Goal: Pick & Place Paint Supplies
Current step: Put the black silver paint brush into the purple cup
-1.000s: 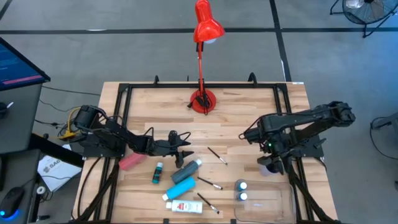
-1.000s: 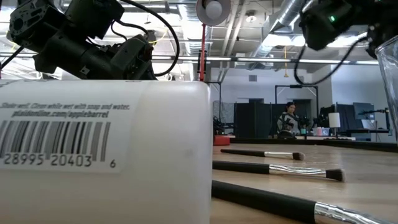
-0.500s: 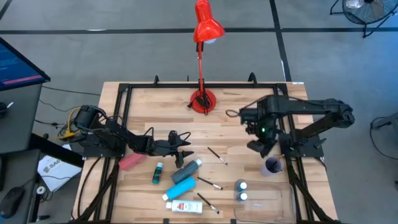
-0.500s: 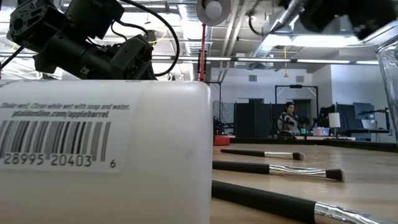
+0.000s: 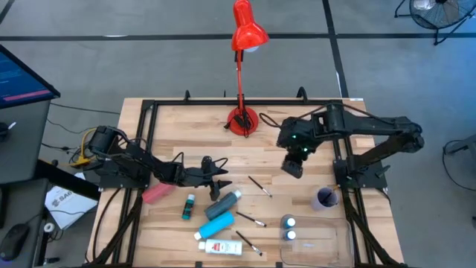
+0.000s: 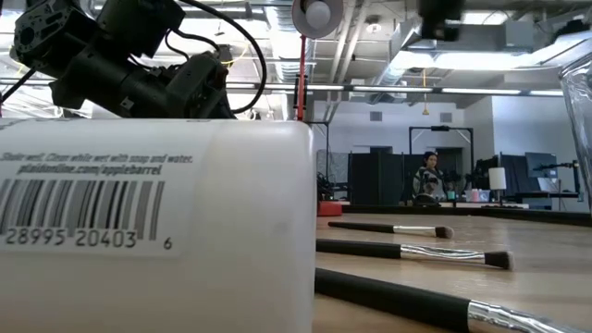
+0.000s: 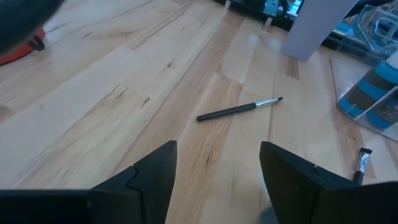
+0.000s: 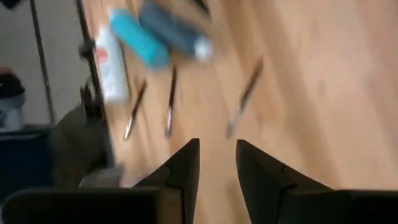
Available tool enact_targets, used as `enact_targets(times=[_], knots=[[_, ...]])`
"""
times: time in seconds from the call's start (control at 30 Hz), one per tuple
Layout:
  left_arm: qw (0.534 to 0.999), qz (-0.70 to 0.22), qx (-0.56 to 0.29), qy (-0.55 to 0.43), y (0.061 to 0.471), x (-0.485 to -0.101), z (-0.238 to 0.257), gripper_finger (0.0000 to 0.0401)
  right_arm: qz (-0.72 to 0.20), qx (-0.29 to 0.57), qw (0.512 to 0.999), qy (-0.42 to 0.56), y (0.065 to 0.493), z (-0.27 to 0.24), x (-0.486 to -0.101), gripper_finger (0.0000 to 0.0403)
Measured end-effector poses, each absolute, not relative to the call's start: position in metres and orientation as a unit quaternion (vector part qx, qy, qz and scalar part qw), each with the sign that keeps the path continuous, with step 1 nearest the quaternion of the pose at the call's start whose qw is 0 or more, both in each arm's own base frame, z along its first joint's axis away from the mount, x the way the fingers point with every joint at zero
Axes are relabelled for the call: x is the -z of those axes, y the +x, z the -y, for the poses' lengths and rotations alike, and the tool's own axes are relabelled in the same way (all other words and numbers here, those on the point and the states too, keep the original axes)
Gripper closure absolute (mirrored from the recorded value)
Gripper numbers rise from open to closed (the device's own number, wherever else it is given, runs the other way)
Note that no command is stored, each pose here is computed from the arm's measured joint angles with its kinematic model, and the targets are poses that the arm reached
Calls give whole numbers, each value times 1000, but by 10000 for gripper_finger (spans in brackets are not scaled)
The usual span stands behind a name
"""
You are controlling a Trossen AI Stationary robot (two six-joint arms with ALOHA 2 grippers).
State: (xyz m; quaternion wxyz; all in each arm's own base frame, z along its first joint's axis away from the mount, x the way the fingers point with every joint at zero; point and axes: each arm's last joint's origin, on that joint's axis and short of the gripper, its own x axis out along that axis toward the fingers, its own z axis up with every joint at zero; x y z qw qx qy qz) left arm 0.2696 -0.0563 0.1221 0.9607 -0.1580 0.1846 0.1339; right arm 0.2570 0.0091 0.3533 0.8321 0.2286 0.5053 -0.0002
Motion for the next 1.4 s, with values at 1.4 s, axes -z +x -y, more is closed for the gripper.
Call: enact_targets(times=[1.4], knots=[[986, -25, -64, -154, 330, -206, 66, 193, 63, -94, 991, -69, 191, -65, -281, 305]])
